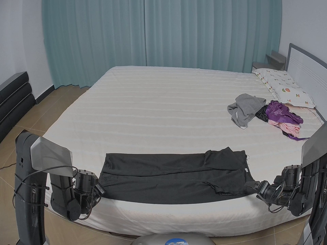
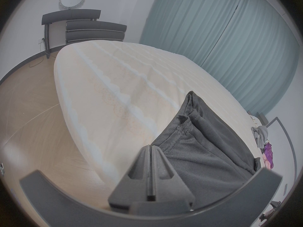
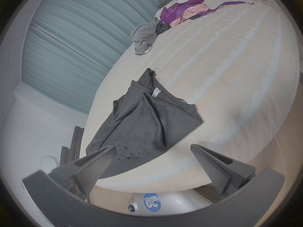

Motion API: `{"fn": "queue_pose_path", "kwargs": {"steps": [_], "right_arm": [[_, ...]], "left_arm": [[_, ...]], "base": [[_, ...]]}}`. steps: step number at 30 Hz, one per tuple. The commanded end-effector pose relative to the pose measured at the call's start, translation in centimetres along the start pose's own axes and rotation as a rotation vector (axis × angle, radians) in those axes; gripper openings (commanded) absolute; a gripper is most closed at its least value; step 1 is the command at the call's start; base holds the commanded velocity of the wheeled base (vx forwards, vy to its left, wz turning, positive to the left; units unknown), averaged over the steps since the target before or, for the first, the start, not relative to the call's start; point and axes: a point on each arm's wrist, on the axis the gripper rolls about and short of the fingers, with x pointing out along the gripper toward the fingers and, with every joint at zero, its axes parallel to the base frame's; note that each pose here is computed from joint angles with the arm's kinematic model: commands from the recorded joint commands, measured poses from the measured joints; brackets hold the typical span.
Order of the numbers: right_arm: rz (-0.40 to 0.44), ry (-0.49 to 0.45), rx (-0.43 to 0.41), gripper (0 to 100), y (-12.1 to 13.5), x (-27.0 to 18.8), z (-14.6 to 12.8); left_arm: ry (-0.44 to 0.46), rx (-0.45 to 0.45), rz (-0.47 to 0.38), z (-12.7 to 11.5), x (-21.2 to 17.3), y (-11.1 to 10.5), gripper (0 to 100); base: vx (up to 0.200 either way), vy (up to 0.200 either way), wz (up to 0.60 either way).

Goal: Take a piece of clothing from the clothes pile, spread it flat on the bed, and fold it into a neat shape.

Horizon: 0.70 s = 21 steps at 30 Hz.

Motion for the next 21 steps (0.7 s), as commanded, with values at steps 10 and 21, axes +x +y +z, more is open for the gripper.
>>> {"fn": "queue_pose_path", "kwargs": {"steps": [10,21], "right_arm": [[-0.019,-0.005,0.009,100,0.1,0.8,-0.5],[-0.045,-0.023,-0.002,100,0.0,2.5,-0.7]], "left_arm": [[-0.005,-0.011,0.002,0.3,-0.6,0.1,0],[-0.005,-0.015,0.000,0.3,-0.6,0.1,0]], "base": [[0.000,0.000,0.00],[0.000,0.000,0.00]]}}
